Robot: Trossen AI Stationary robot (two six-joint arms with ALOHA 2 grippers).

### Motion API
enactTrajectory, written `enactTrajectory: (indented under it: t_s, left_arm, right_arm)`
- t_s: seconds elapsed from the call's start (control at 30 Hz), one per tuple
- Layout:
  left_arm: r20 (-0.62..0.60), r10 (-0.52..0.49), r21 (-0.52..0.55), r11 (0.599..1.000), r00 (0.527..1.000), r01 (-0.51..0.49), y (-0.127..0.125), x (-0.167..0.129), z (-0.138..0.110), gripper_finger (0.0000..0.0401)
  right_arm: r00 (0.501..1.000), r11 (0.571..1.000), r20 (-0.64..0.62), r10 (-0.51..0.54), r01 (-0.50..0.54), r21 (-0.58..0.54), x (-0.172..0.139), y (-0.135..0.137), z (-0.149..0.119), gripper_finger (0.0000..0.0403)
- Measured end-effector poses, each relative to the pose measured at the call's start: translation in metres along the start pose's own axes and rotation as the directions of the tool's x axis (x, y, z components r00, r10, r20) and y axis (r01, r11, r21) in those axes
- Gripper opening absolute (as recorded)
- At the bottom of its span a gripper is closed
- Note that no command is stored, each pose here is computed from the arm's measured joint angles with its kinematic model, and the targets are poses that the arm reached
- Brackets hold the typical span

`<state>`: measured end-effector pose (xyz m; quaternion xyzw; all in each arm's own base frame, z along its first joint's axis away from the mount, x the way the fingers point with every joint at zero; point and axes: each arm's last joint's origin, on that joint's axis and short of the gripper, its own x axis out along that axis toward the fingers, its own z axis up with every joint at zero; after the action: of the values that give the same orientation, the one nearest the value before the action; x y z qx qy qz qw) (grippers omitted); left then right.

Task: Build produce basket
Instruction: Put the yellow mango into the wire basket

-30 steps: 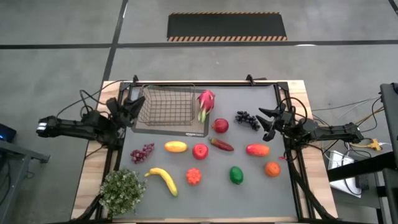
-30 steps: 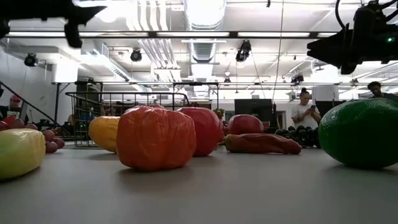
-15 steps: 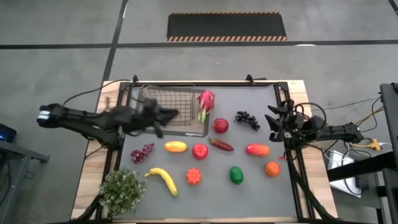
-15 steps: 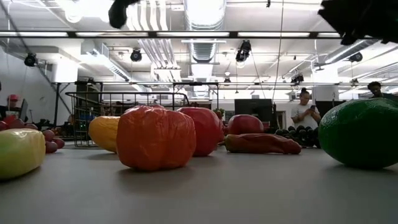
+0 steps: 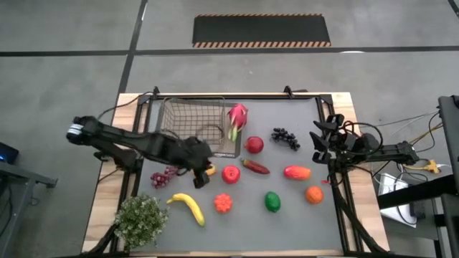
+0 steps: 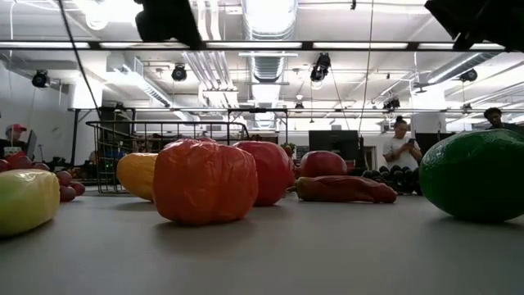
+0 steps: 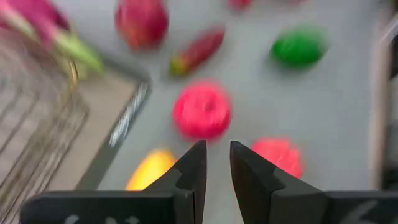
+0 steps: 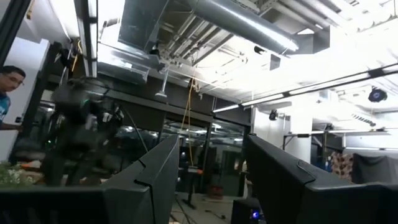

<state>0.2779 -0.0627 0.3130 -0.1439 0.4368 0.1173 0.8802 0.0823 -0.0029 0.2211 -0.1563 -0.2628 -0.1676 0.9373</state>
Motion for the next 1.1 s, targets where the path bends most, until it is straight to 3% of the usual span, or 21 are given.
enactTrajectory:
  t_s: [0.13, 0.27, 0.43, 0.57, 0.7, 0.83, 1.1]
  left_arm:
    - [-0.202, 0.0, 0.034, 0.999, 0.979, 0.007, -0.009, 0.02, -0.002, 0.0078]
    - [-0.35, 0.036, 0.076, 0.997, 0.936, -0.01, -0.011, 0.043, -0.008, 0.014]
    - [-0.343, 0.169, 0.267, 0.961, 0.924, -0.077, -0.012, 0.066, -0.012, 0.0236]
    - [-0.376, 0.217, 0.413, 0.909, 0.901, -0.046, -0.014, 0.086, -0.017, 0.0288]
    - [-0.385, 0.281, 0.477, 0.876, 0.879, -0.071, -0.012, 0.102, -0.021, 0.0296]
    - [-0.382, 0.336, 0.492, 0.863, 0.861, -0.119, -0.009, 0.114, -0.023, 0.0296]
    - [-0.433, 0.377, 0.511, 0.851, 0.819, -0.121, -0.005, 0.134, -0.035, 0.0296]
  right_arm:
    - [1.0, 1.0, 0.0, 0.0, 0.0, -0.017, 0.0, 0.0, 0.0, 0.0173]
    - [1.0, 0.999, 0.0, 0.0, 0.0, -0.033, 0.0, 0.0, 0.0, 0.0173]
    - [1.0, 1.0, -0.004, 0.002, -0.002, -0.027, 0.0, 0.0, 0.0, 0.0173]
    - [1.0, 1.0, -0.007, 0.003, -0.004, -0.027, 0.0, 0.0, -0.001, 0.0173]
    - [1.0, 0.999, -0.014, 0.007, -0.007, -0.034, 0.0, 0.001, -0.001, 0.0173]
    - [1.0, 0.999, -0.026, 0.012, -0.013, -0.042, 0.0, 0.001, -0.003, 0.0173]
    - [0.999, 0.998, -0.03, 0.013, -0.015, -0.055, 0.0, 0.001, -0.003, 0.0173]
